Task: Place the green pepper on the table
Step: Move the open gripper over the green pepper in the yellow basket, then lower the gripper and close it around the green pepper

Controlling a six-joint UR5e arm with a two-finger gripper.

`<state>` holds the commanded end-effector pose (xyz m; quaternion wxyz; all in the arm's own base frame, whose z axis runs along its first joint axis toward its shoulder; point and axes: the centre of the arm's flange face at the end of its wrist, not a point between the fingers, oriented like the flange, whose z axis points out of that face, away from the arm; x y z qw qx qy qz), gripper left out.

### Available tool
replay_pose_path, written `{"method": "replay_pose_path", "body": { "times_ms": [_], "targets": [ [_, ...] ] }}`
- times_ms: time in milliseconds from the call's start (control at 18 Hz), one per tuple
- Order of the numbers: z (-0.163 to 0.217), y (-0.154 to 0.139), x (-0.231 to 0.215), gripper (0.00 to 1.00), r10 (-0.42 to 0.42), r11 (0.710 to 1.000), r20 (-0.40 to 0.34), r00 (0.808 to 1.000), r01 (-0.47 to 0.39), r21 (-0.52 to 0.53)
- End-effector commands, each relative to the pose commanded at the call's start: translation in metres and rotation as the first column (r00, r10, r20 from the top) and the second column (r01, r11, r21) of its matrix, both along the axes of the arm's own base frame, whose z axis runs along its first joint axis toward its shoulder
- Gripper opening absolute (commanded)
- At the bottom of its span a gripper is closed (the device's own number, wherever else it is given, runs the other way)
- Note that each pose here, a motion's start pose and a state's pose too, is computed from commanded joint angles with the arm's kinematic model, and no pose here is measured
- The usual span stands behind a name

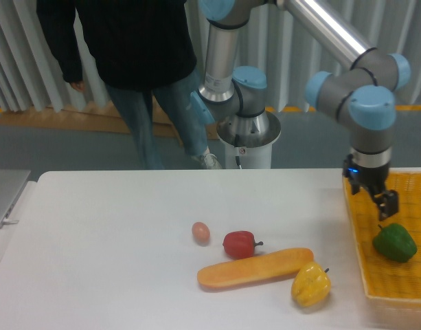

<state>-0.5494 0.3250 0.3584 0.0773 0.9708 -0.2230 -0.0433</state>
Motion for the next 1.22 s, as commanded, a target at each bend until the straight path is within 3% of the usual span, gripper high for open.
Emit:
{"method": "replay_pose_path", "body": {
  "times_ms": [222,333,444,500,611,778,889,944,1000,1222],
  "targets": [
    [-0.011,-0.021,-0.027,1.00,0.021,0.997,0.015,1.000,-0.022,0.068],
    [-0.013,-0.030,-0.036,1.00,-0.111,0.989,0.035,0.993,0.107,0.100],
    [-0.019,-0.023,-0.032,1.00,-0.345,0.935,0.055,0.937,0.338,0.105],
    [-0.020,-0.015,-0.029,1.00,-0.410,0.908,0.059,0.910,0.401,0.125],
    [-0.025,0.013,-0.011,1.00,-0.491,0.865,0.066,0.869,0.477,0.156],
    [-0.030,0.034,0.000,1.00,-0.653,0.754,0.070,0.754,0.639,0.153],
    [-0.041,0.037,-0.002,1.00,-0.705,0.707,0.084,0.704,0.690,0.156],
    [-0.046,0.038,-0.002,1.00,-0.715,0.698,0.090,0.694,0.698,0.160],
    [-0.049,0.037,-0.002,1.00,-0.712,0.700,0.096,0.695,0.695,0.162],
    [-0.041,-0.014,-0.028,1.00,-0.666,0.742,0.088,0.741,0.646,0.180]
  ]
}}
